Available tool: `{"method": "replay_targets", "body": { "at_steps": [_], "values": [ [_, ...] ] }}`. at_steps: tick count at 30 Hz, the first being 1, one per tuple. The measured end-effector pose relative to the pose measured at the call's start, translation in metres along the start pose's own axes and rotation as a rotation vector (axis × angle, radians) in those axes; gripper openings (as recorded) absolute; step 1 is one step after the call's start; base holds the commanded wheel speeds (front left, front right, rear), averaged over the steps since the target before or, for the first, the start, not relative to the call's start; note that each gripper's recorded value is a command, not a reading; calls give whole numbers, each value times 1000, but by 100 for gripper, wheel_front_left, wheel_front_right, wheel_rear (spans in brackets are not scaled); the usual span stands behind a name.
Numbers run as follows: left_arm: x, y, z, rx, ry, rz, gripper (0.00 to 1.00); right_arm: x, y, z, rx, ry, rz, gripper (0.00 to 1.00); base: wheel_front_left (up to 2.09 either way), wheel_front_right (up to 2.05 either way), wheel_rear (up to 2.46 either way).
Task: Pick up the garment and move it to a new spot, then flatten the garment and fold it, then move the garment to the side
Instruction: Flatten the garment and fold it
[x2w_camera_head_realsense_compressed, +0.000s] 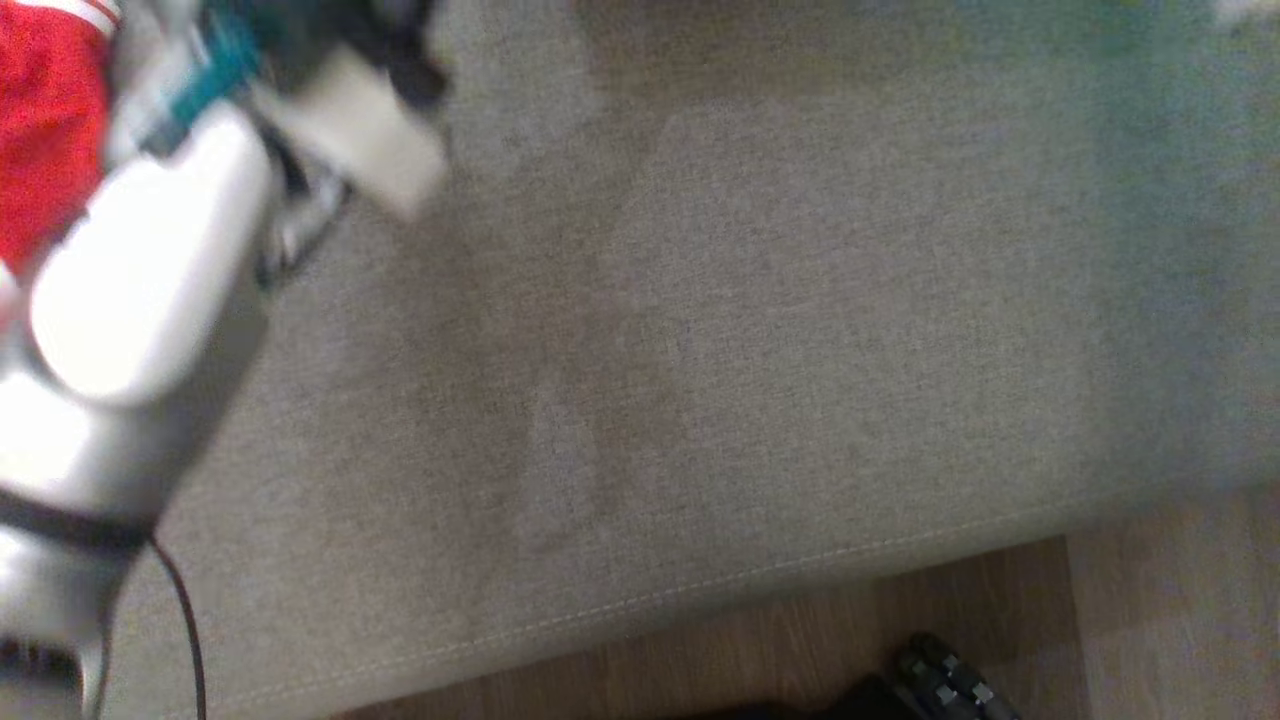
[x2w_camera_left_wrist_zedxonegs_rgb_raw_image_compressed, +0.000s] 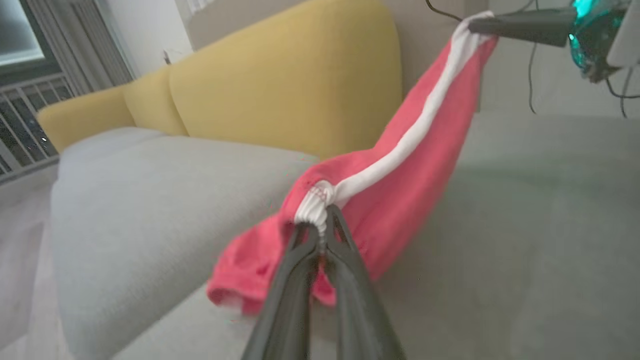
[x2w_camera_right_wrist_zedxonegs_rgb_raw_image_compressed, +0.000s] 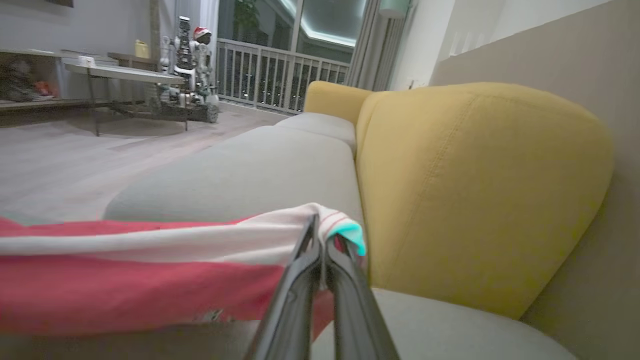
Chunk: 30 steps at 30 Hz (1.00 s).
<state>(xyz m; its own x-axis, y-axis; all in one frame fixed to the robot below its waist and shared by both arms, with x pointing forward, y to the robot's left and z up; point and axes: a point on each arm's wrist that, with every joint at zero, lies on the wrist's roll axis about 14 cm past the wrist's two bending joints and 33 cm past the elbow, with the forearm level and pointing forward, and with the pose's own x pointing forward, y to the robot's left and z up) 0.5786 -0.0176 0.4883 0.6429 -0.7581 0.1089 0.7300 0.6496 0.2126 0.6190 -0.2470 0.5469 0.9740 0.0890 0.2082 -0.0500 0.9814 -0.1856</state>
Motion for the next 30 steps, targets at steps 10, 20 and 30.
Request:
{"method": "replay_targets", "body": {
  "at_steps": [10, 20, 30],
  "values": [
    [-106, -91, -50, -108, 238, -71, 0, -154, 31, -71, 206, 403, 30, 0, 0, 0, 0],
    [-145, -116, -29, -131, 250, -9, 0, -219, 28, -49, 289, 466, 20, 0, 0, 0, 0],
    [-171, -127, 3, -165, 206, 65, 0, -249, 13, -23, 257, 466, 28, 0, 0, 0, 0]
  ]
}}
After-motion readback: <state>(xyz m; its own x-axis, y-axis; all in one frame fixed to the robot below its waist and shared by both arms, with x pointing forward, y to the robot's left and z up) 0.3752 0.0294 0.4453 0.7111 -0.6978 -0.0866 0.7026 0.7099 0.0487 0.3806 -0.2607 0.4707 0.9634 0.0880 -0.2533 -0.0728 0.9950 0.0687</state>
